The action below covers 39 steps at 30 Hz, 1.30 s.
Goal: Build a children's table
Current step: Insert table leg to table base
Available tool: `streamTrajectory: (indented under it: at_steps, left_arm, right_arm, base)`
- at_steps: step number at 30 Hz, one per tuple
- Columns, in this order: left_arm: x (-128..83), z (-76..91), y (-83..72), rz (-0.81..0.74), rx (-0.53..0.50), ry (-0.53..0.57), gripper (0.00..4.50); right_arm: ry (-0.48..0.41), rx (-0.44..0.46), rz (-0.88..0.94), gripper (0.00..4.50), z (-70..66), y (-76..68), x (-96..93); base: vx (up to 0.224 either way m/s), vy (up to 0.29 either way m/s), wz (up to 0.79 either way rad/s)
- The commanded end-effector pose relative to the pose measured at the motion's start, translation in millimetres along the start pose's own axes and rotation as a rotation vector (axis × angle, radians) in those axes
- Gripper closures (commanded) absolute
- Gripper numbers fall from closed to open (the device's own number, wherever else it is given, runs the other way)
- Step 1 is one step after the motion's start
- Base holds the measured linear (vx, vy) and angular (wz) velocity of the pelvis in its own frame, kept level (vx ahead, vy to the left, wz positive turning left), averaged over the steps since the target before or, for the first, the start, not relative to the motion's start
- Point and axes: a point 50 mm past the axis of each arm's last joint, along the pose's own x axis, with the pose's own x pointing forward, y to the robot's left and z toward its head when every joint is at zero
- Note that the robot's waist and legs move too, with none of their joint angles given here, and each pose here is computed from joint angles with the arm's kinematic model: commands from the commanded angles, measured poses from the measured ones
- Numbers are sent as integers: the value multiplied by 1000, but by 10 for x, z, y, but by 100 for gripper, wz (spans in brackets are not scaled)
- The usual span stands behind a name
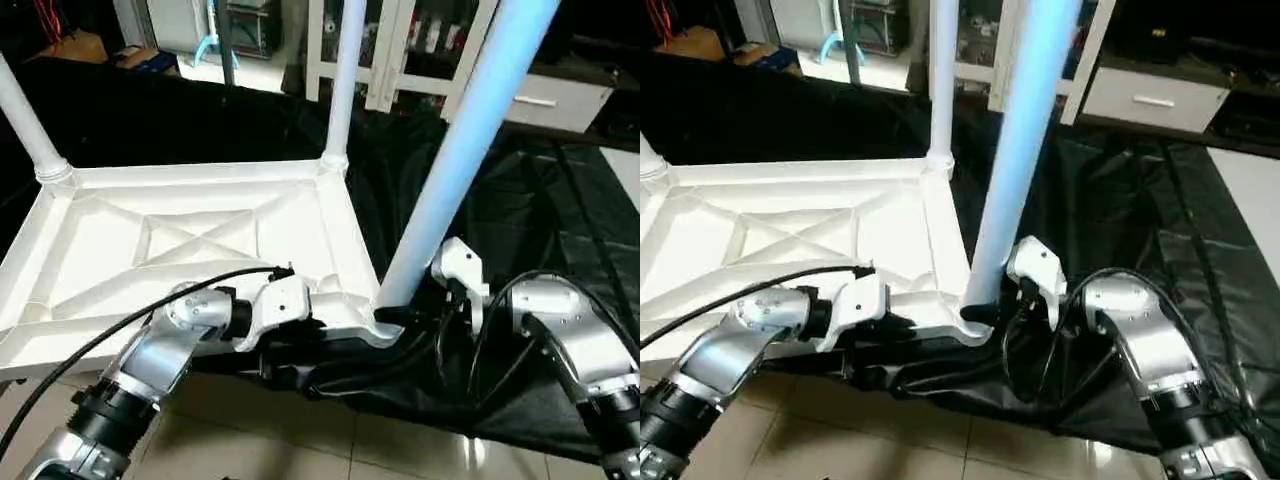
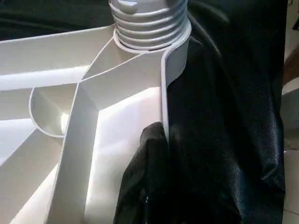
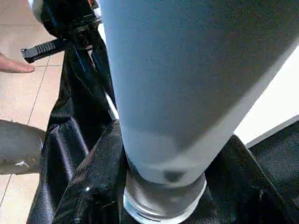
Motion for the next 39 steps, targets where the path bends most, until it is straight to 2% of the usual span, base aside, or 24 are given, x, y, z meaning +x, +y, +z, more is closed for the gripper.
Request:
streamTrajectory:
  at_steps: [1, 15, 21, 23, 26, 29, 30, 32, 34, 39]
  left_arm:
    - [95, -58, -91, -36, -12, 34, 450]
    - [125, -50, -60, -1, -20, 37, 450]
    - [192, 1, 10, 81, -73, 38, 450]
    - [264, 108, 60, 122, -128, -4, 450]
    - [338, 216, 99, 142, -164, -33, 450]
    - [483, 411, 214, 233, -235, -63, 450]
    - [489, 418, 217, 236, -239, -64, 450]
    - [592, 547, 307, 347, -373, -81, 450]
    - [655, 645, 378, 436, -436, -105, 450]
    - [639, 678, 471, 520, -437, -105, 450]
  right_arm:
    - [163, 175, 24, 259, -526, 241, 75]
    - [93, 159, -149, 259, -495, 255, 214]
    - [61, 219, -411, 259, -481, 65, 282]
    - [25, 309, -558, 259, -450, -80, 334]
    - [-5, 363, -638, 259, -397, -181, 419]
    - [-32, 450, -783, 259, -312, -331, 586]
    - [-33, 454, -788, 259, -309, -336, 592]
    - [0, 423, -849, 259, -249, -388, 736]
    - [8, 399, -896, 259, -192, -422, 830]
    - [4, 385, -918, 259, -121, -439, 947]
  base:
    - [0, 0, 0]
    - [0, 0, 0]
    - [0, 0, 0]
    - [0, 0, 0]
    - [-35, 41, -19]
    - [0, 0, 0]
    - [0, 0, 0]
    - [0, 0, 0]
    - [0, 0, 0]
    - [36, -13, 1]
